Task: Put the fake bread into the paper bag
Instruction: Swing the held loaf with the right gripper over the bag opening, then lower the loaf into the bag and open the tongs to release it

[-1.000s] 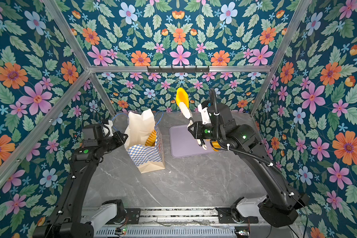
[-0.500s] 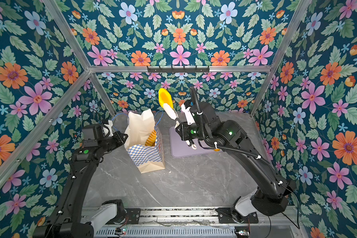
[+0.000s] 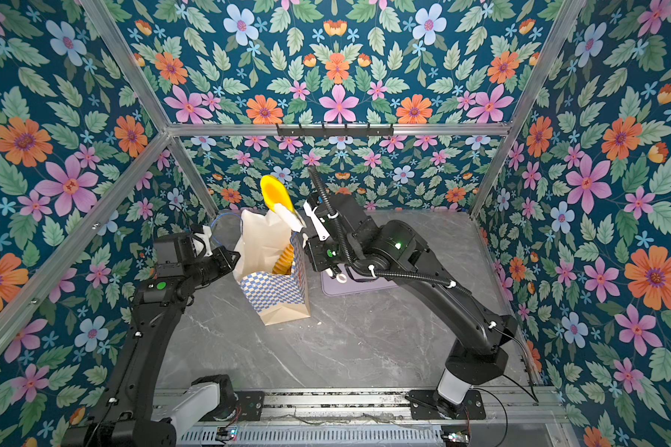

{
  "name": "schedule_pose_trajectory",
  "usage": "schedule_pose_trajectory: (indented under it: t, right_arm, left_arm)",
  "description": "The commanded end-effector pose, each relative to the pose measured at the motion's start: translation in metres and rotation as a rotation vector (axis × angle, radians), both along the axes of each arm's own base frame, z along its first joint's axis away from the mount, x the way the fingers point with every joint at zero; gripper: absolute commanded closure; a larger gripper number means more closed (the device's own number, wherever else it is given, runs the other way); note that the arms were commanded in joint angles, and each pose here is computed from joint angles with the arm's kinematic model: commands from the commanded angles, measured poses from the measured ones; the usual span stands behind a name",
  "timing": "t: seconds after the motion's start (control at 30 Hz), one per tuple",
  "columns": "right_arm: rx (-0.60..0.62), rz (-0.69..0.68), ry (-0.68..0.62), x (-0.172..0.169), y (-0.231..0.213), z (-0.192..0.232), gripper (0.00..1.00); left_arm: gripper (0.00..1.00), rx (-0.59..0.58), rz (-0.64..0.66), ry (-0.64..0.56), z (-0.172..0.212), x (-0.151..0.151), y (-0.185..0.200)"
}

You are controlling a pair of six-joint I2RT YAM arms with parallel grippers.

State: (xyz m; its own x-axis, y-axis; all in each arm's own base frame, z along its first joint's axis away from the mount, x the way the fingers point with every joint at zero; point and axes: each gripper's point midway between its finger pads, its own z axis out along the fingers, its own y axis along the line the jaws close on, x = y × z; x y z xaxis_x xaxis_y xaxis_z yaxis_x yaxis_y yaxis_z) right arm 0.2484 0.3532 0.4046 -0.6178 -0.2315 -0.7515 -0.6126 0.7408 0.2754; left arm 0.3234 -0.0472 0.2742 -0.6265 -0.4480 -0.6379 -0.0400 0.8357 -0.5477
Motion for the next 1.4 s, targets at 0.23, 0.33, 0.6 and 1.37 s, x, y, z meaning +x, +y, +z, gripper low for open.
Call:
schedule_pose_trajectory:
  t: [0.23, 0.33, 0.6, 1.37]
  right_arm:
    - [-0.067, 0.006, -0.001, 0.007, 0.014, -0.013, 0.77]
    - [-0.081, 0.004, 0.011, 0.009, 0.017, -0.019, 0.77]
    - [-0.11, -0.006, 0.036, 0.013, 0.021, -0.032, 0.78]
    - [-0.194, -0.017, 0.116, 0.017, 0.029, -0.068, 0.77]
  left_arm:
    - [0.86, 0.001, 0.0, -0.014, 0.003, 0.0, 0.0]
    - [0.86, 0.002, 0.001, -0.015, 0.003, -0.001, 0.0]
    - [0.86, 0.001, -0.003, -0.017, 0.005, 0.0, 0.0]
    - [0.86, 0.002, -0.004, -0.015, 0.004, -0.001, 0.0]
